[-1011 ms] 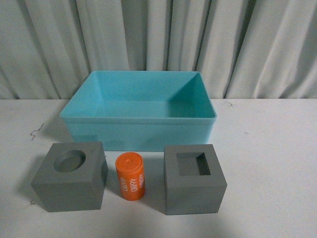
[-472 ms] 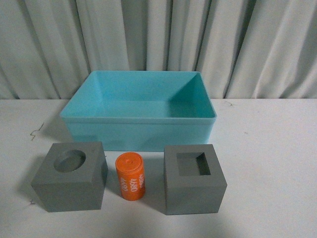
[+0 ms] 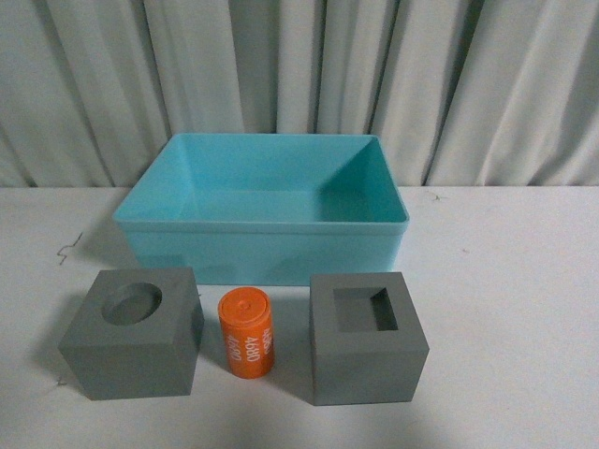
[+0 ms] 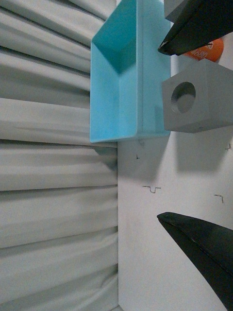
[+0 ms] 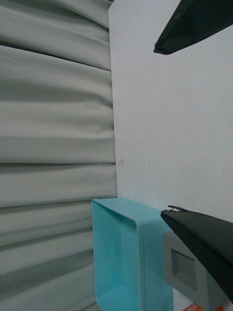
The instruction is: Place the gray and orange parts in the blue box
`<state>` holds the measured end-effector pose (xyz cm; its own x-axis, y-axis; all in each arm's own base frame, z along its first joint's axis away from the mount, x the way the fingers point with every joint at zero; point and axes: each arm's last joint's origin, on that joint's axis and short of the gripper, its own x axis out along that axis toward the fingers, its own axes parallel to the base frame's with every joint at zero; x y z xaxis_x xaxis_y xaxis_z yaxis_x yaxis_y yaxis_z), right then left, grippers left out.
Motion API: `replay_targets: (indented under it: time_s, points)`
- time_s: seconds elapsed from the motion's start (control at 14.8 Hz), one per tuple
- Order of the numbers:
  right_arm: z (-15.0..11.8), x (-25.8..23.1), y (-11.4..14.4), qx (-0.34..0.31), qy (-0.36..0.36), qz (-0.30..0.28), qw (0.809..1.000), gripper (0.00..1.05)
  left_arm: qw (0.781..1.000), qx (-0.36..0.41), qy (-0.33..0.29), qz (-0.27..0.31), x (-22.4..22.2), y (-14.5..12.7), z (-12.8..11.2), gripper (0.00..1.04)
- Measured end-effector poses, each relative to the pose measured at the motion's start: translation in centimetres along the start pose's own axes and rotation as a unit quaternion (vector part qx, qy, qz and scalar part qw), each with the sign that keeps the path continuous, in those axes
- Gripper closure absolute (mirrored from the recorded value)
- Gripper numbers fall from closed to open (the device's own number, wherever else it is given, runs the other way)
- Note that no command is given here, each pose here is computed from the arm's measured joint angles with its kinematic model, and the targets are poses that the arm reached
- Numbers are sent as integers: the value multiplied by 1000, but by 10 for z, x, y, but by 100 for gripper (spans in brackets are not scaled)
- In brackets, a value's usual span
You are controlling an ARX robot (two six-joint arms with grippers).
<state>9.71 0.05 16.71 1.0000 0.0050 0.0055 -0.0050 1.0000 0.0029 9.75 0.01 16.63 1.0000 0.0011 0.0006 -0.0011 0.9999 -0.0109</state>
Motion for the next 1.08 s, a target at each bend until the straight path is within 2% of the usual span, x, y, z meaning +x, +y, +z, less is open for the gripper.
replay_targets:
  time_s: [1.08]
  points:
    - [0, 0, 0, 0, 0, 0, 1000, 6, 1000, 0, 0, 0, 0, 0, 0, 7]
